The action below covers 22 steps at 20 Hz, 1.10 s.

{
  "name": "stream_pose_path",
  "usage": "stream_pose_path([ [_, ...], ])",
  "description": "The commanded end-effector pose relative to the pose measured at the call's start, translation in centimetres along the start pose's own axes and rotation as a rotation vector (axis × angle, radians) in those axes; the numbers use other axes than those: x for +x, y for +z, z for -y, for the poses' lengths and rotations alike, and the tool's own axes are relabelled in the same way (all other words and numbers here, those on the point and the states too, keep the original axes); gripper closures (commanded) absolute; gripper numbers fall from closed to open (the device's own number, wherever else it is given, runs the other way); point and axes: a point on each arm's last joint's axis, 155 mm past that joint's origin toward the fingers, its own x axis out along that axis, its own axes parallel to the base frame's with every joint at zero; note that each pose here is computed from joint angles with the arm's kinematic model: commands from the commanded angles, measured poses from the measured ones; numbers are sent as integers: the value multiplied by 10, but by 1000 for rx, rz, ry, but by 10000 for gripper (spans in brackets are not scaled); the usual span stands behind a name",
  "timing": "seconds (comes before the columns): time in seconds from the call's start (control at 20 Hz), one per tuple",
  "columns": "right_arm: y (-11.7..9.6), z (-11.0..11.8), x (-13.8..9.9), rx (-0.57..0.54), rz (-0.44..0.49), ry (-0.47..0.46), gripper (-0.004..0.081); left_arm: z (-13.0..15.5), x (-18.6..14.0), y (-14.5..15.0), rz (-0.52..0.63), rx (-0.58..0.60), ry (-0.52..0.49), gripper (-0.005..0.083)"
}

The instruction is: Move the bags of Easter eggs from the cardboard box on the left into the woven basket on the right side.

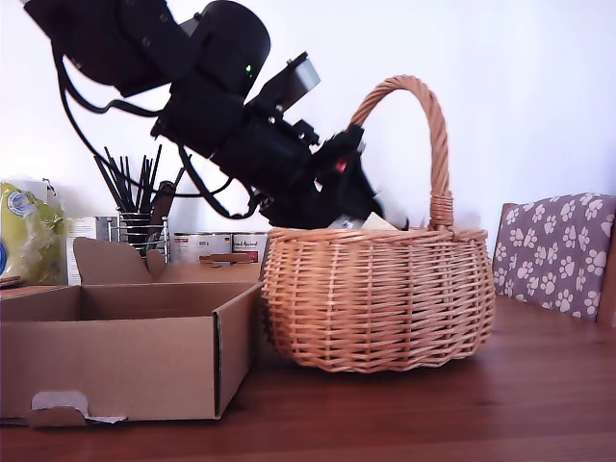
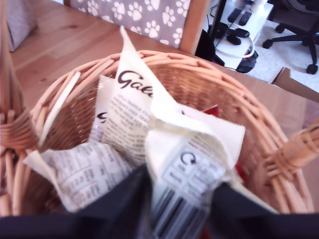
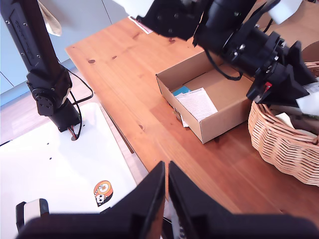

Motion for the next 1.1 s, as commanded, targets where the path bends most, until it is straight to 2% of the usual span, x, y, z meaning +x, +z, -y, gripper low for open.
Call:
stream_pose_path([
  [0.0, 2, -1, -1, -9, 7, 1, 783, 13, -7, 17, 22, 17, -23, 137],
  [0.1, 2, 0, -1, -10, 6, -3, 783, 20, -22, 26, 22, 19, -23, 152],
  [0.2, 1, 5, -1, -16, -1, -33, 783, 27, -39, 28, -4, 12, -19, 231],
  [0.25, 0, 7, 0, -14, -6, -39, 783, 28, -48, 28, -20, 6, -7, 322],
  [0.4, 3, 17, 2, -16, -3, -78, 783, 29, -72, 20, -84, 36, 34, 768],
  [0.6, 26, 51, -3, -22, 71, -250, 783, 15, -103, 26, -40, 64, 171, 793],
  [0.85, 62, 107, -30, 39, 267, -551, 783, -17, -163, 21, 112, 51, 361, 793],
  [0.95, 63, 129, -42, 71, 334, -675, 783, -34, -189, 9, 162, 12, 428, 793],
  [1.05, 56, 148, -52, 103, 382, -791, 783, -52, -217, -3, 216, -25, 503, 793],
])
